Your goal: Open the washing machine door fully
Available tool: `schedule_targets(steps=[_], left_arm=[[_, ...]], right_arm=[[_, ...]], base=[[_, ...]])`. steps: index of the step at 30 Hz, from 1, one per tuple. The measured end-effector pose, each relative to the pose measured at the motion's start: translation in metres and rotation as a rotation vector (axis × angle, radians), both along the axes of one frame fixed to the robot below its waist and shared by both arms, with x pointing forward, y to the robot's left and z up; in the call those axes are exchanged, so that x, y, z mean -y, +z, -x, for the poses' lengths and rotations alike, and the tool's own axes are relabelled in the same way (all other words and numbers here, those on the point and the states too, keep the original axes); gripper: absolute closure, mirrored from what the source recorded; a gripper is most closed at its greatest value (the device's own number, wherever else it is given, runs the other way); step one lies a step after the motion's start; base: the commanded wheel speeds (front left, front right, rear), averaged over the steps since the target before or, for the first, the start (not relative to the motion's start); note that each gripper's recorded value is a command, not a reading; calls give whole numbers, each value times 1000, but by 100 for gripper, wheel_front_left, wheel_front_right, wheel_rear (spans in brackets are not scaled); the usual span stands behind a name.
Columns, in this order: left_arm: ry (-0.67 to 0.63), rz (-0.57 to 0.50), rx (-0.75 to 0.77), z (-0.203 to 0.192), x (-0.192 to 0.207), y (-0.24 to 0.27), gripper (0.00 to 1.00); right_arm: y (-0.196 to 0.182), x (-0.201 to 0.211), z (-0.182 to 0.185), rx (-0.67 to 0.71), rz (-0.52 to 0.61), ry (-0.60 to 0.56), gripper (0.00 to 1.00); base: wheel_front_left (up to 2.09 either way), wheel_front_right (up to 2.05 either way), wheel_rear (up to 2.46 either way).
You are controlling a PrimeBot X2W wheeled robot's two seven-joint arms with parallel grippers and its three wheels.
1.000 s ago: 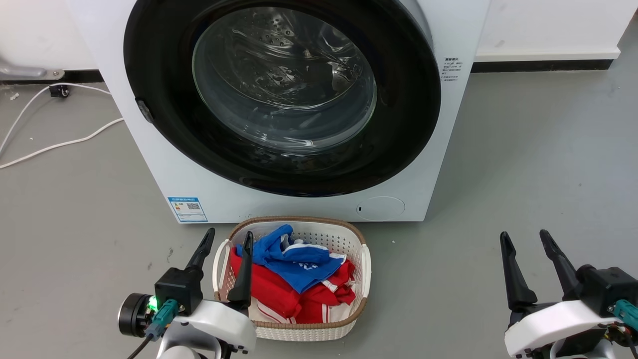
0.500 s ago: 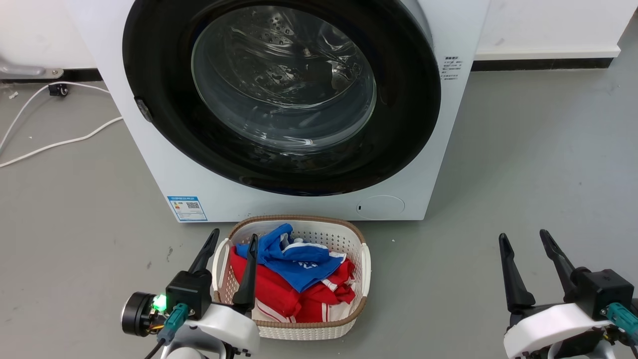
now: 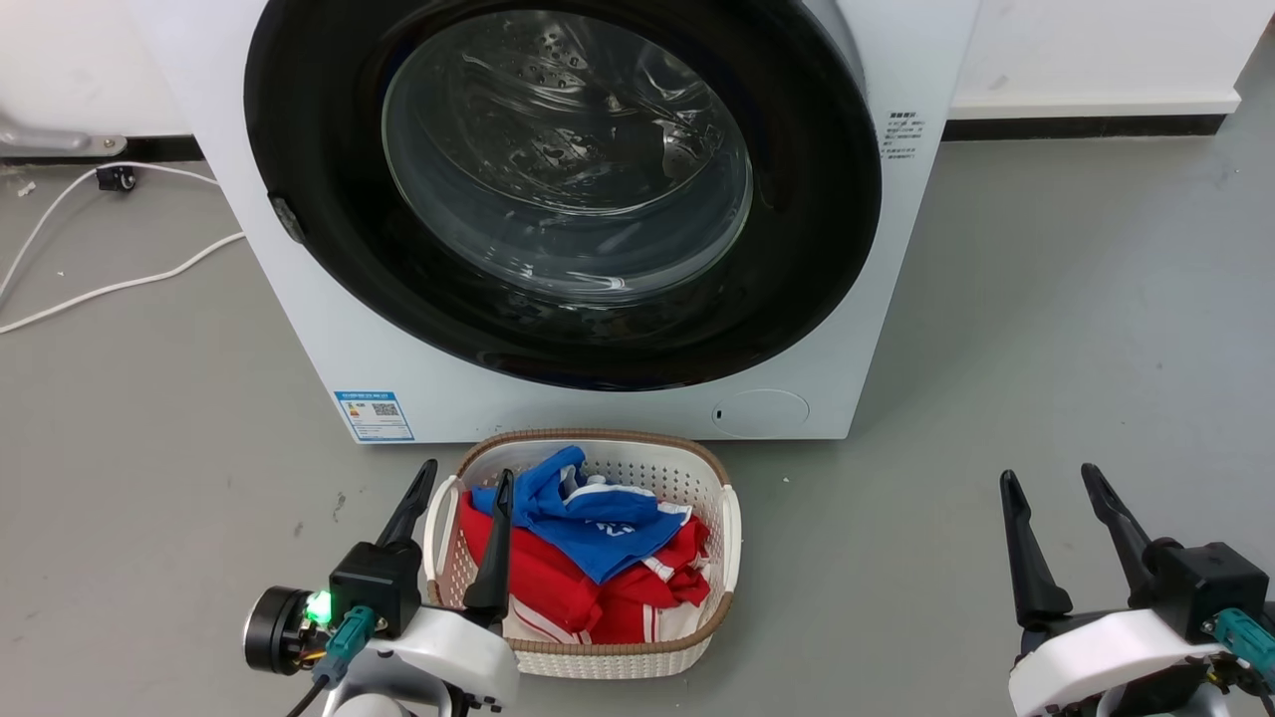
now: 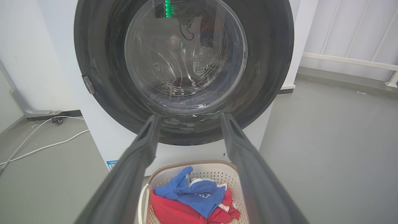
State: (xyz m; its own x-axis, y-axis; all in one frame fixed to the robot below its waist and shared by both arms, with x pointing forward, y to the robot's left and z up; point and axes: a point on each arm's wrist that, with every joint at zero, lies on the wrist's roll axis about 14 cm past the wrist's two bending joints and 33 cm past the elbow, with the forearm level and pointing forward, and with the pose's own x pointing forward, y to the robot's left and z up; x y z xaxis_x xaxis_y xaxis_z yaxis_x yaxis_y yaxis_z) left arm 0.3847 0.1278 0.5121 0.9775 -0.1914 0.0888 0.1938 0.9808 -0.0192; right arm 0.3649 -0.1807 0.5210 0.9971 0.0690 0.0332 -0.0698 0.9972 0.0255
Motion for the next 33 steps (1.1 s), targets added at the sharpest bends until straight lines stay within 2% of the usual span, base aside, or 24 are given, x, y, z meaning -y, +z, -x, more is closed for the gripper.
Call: schedule_targets(steps=[19,20,21,25,28,31,33], left_arm=[[17,14,-9,0,-3,-2,0],[18,14,-8,0,-3,-2,0],[19,15,-8,0,-3,-2,0],[22,16,-9,0,-4,-2,0],[25,15,-8,-1,-5,-2,0],[26,16,-6,-1,-5,-1,0],[27,17,-6,-1,-5,-1,0]], right_arm=[[-3,2,0,-5,-2,-6,0],[-3,2,0,-4,-7,-6,58],[-4,1,0,-5,-17,-5,100],[-4,4,0,-6,-84,-15,100],[-5,12,-1,-10,-186,-42,100],[-9,25,-2,-17,-409,-89,100],[-14,31,-3,-31,-499,-109,100]], base=[[0,0,0],[0,0,0],[0,0,0],[0,0,0],[0,0,0],[0,0,0],[0,0,0]])
